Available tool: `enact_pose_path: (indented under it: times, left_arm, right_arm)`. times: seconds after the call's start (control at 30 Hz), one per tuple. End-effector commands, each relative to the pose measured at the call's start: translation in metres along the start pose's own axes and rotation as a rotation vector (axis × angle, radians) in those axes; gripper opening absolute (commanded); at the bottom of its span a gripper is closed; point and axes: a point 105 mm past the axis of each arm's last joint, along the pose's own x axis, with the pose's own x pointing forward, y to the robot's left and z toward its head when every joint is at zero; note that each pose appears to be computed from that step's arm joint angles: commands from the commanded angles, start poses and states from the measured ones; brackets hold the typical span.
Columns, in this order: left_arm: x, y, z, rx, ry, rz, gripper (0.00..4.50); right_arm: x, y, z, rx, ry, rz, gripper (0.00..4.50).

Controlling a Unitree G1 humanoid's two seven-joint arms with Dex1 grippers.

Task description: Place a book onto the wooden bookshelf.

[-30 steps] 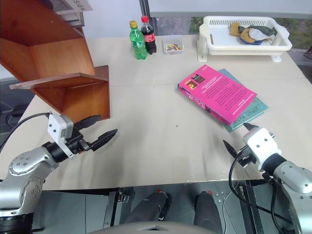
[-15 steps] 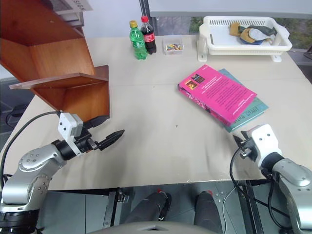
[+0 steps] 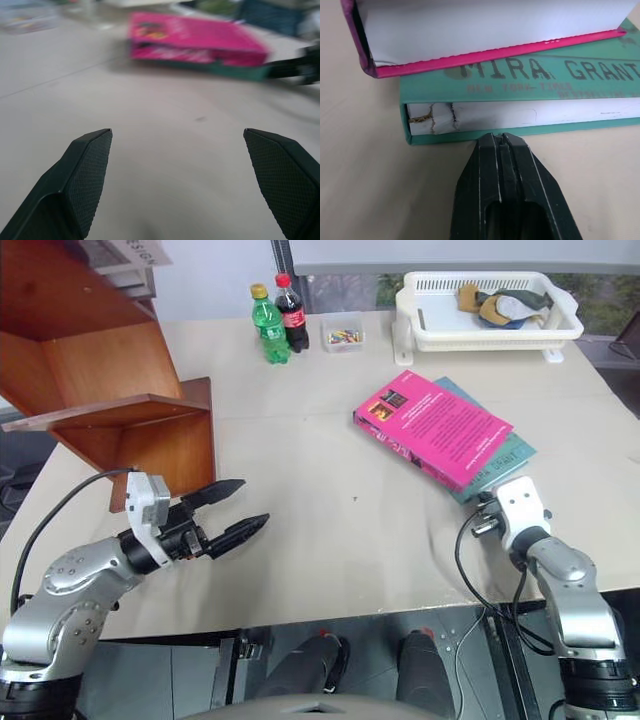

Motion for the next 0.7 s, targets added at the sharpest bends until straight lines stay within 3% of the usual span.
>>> enact_pose_path:
  times: [0.03,0.33,0.7]
  left_arm:
    - [-0.007,-0.005,0.014,0.056,-0.017,-0.039,4.50]
    - [-0.009,-0.014,0.015,0.076,-0.006,-0.116,4.50]
    - [-0.012,-0.013,0.012,0.081,0.003,-0.116,4.50]
  right_arm:
    - [0.006,0.021,0.009,-0.009,-0.029,0.060,0.06]
    - [0.011,0.044,0.028,-0.001,-0.073,0.121,0.06]
    - [0.017,0.051,0.053,0.021,-0.135,0.118,0.06]
